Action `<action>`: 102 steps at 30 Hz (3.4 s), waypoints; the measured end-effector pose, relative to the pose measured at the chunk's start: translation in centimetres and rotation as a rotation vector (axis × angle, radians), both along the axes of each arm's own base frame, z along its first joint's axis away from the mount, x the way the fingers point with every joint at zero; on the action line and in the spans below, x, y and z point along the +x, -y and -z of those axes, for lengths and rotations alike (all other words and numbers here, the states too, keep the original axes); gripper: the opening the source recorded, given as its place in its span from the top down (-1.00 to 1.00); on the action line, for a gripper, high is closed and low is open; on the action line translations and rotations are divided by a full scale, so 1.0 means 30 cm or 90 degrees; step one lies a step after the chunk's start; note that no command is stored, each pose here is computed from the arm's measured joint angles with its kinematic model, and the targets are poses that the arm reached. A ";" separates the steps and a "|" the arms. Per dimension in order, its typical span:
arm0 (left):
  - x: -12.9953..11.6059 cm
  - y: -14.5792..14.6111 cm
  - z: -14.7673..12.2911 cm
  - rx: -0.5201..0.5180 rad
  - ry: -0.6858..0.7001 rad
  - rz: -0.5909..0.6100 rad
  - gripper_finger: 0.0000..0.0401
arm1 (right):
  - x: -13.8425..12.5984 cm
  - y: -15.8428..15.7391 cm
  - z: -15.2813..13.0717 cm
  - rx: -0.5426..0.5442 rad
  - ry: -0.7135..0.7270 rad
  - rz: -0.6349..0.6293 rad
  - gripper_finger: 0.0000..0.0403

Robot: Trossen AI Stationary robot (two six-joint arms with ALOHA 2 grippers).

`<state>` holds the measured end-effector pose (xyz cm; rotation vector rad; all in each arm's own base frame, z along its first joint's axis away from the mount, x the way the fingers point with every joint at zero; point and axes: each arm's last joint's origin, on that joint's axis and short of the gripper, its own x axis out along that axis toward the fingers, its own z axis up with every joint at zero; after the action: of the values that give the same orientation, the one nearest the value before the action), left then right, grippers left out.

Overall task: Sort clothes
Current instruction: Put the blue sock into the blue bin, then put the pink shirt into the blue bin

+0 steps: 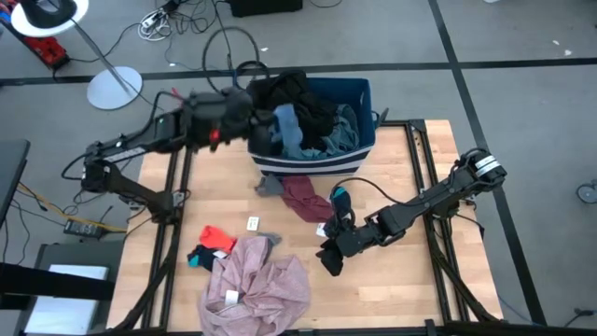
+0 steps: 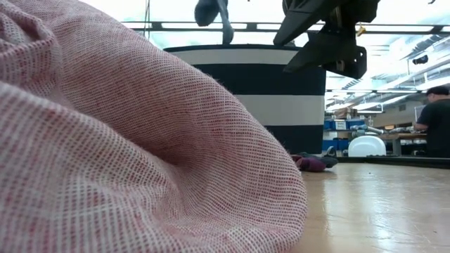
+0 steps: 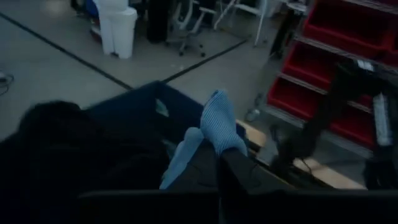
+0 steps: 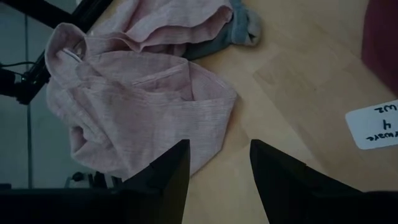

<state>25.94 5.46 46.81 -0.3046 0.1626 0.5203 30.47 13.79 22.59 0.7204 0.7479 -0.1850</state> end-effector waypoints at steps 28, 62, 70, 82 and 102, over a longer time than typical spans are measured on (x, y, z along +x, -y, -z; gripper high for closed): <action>0.057 -0.102 0.107 -0.123 -0.096 0.120 0.29 | -0.002 0.006 0.005 -0.010 -0.012 -0.001 0.16; -0.232 0.654 0.395 -0.369 -0.494 0.343 0.39 | 0.027 0.040 -0.010 0.005 0.026 0.033 0.16; -0.253 0.740 0.579 -0.369 -0.572 0.342 0.39 | 0.030 0.037 -0.014 0.022 0.034 0.031 0.16; -0.212 0.774 0.842 -0.328 -0.659 0.265 0.39 | 0.030 0.032 -0.015 0.052 0.025 0.011 0.16; -0.210 0.729 1.048 -0.481 -0.522 0.176 0.85 | 0.028 0.023 -0.016 0.077 0.018 -0.017 0.16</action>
<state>19.63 -16.40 15.39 -0.7794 1.1970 0.2618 31.31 13.09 23.06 0.8251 0.7454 -0.1055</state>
